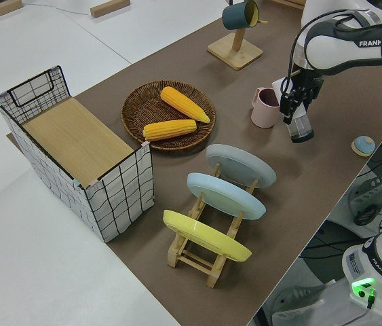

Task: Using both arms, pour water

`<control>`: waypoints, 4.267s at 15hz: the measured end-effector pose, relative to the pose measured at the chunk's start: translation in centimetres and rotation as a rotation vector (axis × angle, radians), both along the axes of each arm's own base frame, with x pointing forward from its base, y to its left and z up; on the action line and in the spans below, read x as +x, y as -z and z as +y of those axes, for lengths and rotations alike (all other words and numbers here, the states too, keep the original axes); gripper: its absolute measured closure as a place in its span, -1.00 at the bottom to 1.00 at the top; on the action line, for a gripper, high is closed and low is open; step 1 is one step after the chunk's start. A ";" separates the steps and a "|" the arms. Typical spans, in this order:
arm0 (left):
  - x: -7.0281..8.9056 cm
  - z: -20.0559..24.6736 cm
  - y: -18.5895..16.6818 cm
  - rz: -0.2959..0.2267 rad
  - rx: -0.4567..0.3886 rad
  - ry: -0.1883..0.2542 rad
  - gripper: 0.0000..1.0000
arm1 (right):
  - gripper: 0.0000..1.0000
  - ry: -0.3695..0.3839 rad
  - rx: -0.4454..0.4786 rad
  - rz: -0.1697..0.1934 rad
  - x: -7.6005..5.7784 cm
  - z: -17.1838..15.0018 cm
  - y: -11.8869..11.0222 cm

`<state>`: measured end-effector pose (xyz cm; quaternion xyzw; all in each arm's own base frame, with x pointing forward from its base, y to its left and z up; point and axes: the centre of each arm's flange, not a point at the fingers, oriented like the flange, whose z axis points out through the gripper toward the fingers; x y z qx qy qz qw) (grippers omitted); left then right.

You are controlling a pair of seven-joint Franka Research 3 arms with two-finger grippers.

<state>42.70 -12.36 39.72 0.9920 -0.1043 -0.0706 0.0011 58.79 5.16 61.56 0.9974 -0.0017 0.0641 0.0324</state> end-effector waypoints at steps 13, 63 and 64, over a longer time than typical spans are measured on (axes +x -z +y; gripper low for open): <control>1.5 6.8 -3.9 -0.225 -0.016 -0.123 -0.30 | -0.98 0.000 0.000 0.000 0.0 0.0 0.0; 13.7 50.3 -11.5 -0.924 -0.127 -0.260 -0.30 | -0.98 0.000 0.000 0.000 0.0 0.0 0.0; 14.1 50.4 -11.1 -0.921 -0.126 -0.252 -0.30 | -0.98 0.000 0.000 0.000 0.0 0.0 0.0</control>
